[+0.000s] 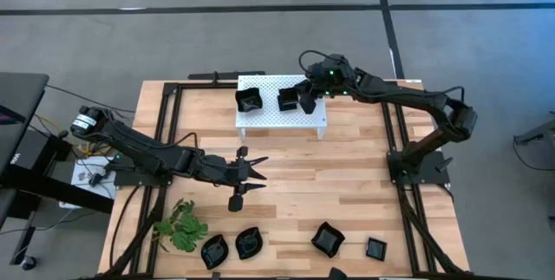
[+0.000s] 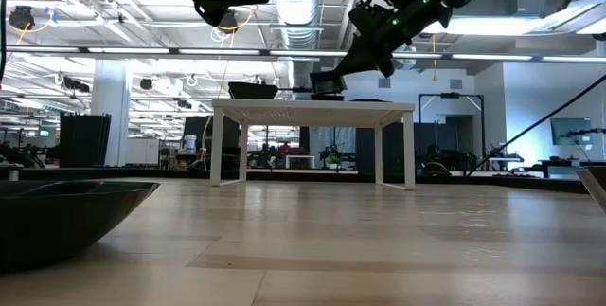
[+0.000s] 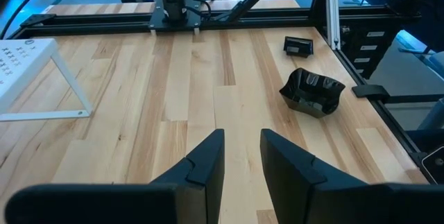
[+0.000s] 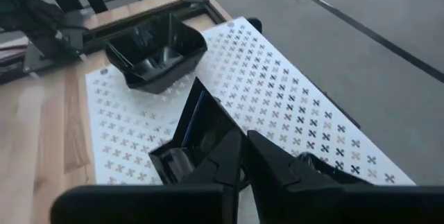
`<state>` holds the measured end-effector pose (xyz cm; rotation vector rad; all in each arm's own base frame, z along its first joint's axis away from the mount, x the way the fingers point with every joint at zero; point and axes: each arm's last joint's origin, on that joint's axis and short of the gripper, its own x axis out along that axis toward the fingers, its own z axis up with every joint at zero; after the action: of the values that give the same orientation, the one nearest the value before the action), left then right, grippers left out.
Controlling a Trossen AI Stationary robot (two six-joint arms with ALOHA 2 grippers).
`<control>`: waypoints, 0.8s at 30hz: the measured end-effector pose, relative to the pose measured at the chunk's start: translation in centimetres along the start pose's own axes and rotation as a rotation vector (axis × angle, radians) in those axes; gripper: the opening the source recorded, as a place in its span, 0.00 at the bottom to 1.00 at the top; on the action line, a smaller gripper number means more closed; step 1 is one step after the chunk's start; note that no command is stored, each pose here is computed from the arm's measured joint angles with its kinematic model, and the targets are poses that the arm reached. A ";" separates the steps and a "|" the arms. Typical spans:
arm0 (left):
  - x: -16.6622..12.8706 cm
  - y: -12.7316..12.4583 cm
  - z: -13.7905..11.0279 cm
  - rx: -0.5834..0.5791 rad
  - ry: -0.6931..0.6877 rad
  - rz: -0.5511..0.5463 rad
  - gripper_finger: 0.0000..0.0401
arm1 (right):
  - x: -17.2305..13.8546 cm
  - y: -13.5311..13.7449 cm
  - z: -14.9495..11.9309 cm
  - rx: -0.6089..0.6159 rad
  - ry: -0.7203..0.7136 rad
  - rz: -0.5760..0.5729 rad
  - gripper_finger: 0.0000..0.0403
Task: Pick & Place Mini shaped plates
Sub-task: Stack the square plate on top of the other square plates on the shelf, then stack the leaf shaped plate on top of the other leaf shaped plates on the shelf
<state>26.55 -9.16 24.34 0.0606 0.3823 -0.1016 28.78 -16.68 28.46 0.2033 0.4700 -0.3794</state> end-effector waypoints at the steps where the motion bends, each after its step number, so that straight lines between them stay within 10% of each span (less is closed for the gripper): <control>1: 0.0 0.0 0.0 0.000 0.000 0.000 0.24 | 0.0 0.0 0.0 -0.001 -0.003 0.001 0.06; 24: 0.0 0.0 0.0 0.000 0.000 0.000 0.24 | -0.2 3.2 -0.1 -0.137 0.009 0.083 0.13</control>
<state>26.54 -9.16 24.34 0.0608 0.3827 -0.1019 29.87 -13.68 28.83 0.0914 0.4929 -0.2637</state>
